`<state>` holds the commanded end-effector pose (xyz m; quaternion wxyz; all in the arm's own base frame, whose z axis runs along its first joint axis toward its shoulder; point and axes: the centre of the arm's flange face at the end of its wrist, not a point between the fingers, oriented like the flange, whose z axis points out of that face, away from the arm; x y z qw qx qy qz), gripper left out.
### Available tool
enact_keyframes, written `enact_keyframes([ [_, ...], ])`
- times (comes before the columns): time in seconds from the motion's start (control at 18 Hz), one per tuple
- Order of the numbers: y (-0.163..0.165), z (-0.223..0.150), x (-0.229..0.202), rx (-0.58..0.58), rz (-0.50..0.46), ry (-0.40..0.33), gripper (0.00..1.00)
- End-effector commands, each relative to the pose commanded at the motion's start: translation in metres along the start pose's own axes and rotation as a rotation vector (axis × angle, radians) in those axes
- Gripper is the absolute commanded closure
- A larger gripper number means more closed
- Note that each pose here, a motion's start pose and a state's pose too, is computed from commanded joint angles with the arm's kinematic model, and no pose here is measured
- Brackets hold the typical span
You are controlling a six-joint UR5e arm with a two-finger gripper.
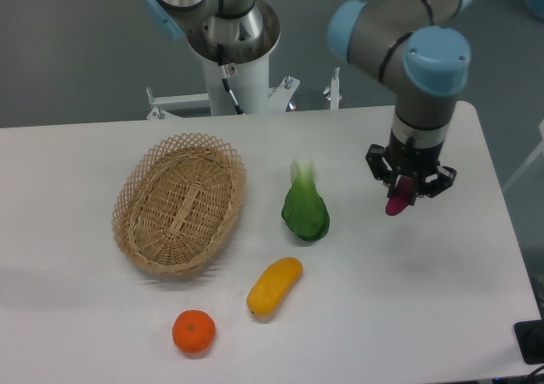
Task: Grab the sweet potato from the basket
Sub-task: 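Lift the sweet potato out of the basket and carry it away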
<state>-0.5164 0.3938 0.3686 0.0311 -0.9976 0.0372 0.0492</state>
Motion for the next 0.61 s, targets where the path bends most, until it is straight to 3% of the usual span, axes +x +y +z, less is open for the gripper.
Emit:
enact_keyframes([
  [0.61, 0.0062, 0.0028, -0.0021, -0.009, 0.041, 0.003, 0.84],
])
